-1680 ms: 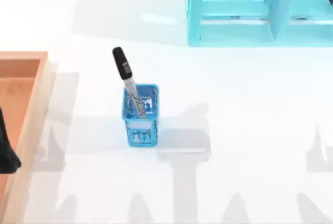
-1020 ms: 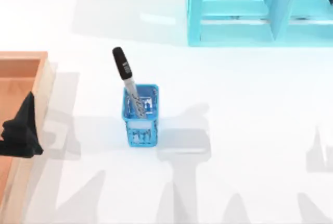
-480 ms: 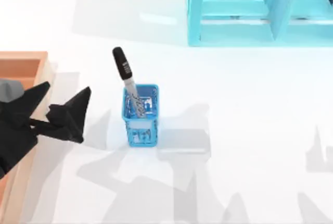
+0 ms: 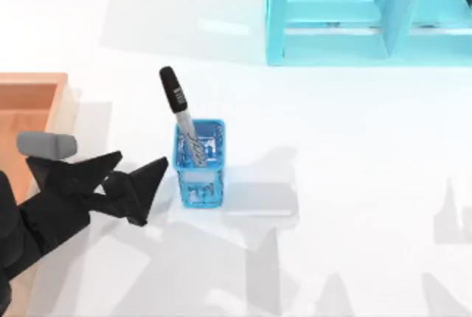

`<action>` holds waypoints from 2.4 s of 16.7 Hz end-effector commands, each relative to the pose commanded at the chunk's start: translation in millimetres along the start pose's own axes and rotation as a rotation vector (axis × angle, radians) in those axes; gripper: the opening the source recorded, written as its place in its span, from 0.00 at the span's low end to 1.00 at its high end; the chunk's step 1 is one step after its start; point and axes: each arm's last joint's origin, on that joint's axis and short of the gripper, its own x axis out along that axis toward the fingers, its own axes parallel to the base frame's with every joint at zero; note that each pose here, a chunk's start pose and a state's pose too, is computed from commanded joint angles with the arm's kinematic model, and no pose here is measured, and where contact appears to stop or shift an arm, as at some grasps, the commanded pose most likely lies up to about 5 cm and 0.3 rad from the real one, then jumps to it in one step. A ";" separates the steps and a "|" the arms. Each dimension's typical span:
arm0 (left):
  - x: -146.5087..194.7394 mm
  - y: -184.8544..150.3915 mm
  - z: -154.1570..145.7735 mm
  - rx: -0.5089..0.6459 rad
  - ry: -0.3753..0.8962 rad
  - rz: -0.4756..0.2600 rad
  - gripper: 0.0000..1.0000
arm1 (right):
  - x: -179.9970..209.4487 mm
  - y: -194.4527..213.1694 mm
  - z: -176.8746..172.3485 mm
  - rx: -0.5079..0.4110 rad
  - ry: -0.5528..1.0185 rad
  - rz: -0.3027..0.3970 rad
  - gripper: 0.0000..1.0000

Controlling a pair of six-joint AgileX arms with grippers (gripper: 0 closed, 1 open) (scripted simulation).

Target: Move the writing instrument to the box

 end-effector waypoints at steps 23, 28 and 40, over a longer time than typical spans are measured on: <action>102.7 -0.5 -2.9 -0.007 0.006 -0.015 1.00 | 0.0 0.0 0.0 0.000 0.000 0.000 1.00; 102.7 -0.5 -2.9 -0.007 0.006 -0.015 0.62 | 0.0 0.0 0.0 0.000 0.000 0.000 1.00; 102.7 -0.5 -2.9 -0.007 0.006 -0.015 0.00 | 0.0 0.0 0.0 0.000 0.000 0.000 1.00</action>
